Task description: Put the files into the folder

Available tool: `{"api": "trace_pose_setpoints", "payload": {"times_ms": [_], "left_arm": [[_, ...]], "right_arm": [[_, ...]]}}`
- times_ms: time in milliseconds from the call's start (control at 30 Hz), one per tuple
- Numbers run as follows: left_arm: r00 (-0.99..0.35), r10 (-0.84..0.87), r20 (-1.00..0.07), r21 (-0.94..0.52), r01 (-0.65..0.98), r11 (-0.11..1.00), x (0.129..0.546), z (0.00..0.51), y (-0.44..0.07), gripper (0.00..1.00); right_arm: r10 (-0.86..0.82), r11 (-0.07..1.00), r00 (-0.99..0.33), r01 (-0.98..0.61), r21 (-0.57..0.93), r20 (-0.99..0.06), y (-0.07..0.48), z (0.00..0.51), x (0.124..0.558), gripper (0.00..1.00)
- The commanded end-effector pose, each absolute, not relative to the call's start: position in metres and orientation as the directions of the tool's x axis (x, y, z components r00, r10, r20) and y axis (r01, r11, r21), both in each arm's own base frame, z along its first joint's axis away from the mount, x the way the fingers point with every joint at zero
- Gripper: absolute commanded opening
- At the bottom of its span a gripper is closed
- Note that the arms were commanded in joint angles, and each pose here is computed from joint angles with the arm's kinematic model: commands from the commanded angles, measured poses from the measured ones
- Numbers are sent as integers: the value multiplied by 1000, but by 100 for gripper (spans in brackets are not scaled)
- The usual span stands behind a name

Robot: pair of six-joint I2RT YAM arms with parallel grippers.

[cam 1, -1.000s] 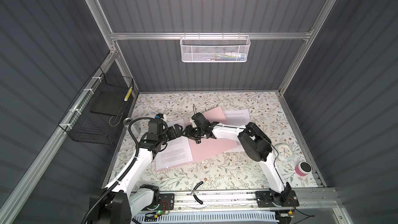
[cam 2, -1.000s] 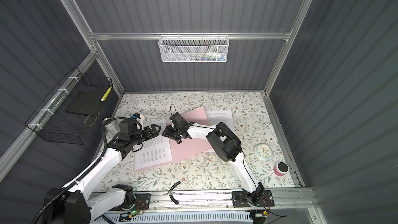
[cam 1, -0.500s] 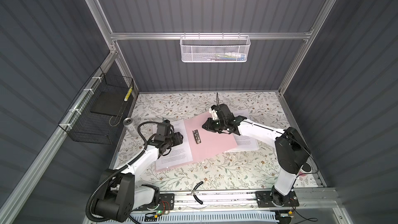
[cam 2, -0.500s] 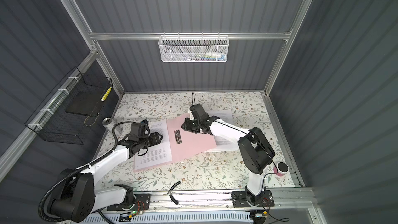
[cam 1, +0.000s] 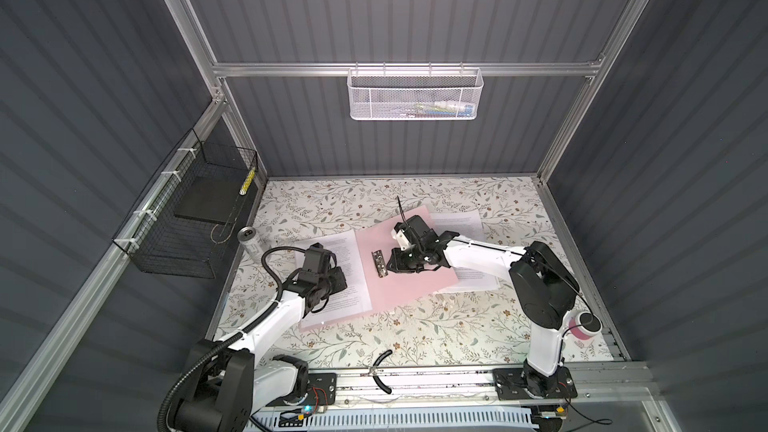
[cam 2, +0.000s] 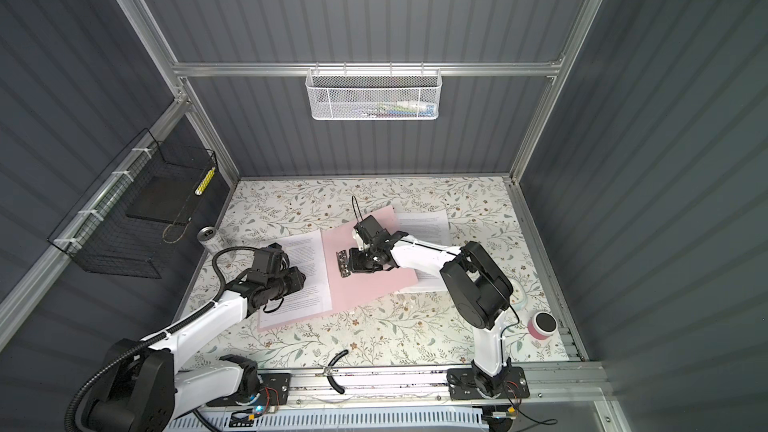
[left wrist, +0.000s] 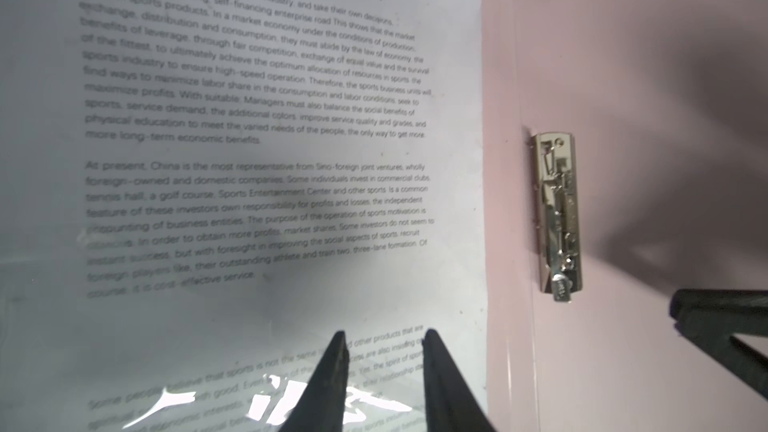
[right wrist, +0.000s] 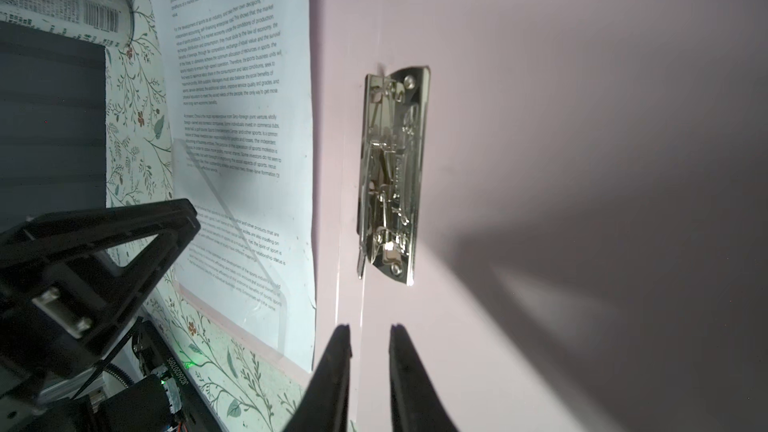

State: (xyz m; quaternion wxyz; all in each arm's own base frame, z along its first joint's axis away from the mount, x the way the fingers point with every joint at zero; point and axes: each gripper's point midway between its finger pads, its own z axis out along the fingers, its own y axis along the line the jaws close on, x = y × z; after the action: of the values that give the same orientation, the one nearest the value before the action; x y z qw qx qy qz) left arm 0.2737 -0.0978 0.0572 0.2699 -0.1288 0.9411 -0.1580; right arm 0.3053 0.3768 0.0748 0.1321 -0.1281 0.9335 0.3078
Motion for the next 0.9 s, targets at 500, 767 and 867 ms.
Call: {"api": "trace_pose_setpoints", "payload": {"times_ms": [500,767,867], "left_arm": [[-874,-380,-302,-248,-313,917,243,8,-81,39],[-871,-368,-326,-226,-307,925,260,5,-81,37],[-865,-370,-338,-221,-310,925,263,7,-80,37]], "right_arm": [[-196,735,-935,-340,586,-296,402,71,300,24],[-181,742,-939,-325,586,-292,401,70,301,24],[-187,754,-941,-321,573,-281,400,64,301,23]]}}
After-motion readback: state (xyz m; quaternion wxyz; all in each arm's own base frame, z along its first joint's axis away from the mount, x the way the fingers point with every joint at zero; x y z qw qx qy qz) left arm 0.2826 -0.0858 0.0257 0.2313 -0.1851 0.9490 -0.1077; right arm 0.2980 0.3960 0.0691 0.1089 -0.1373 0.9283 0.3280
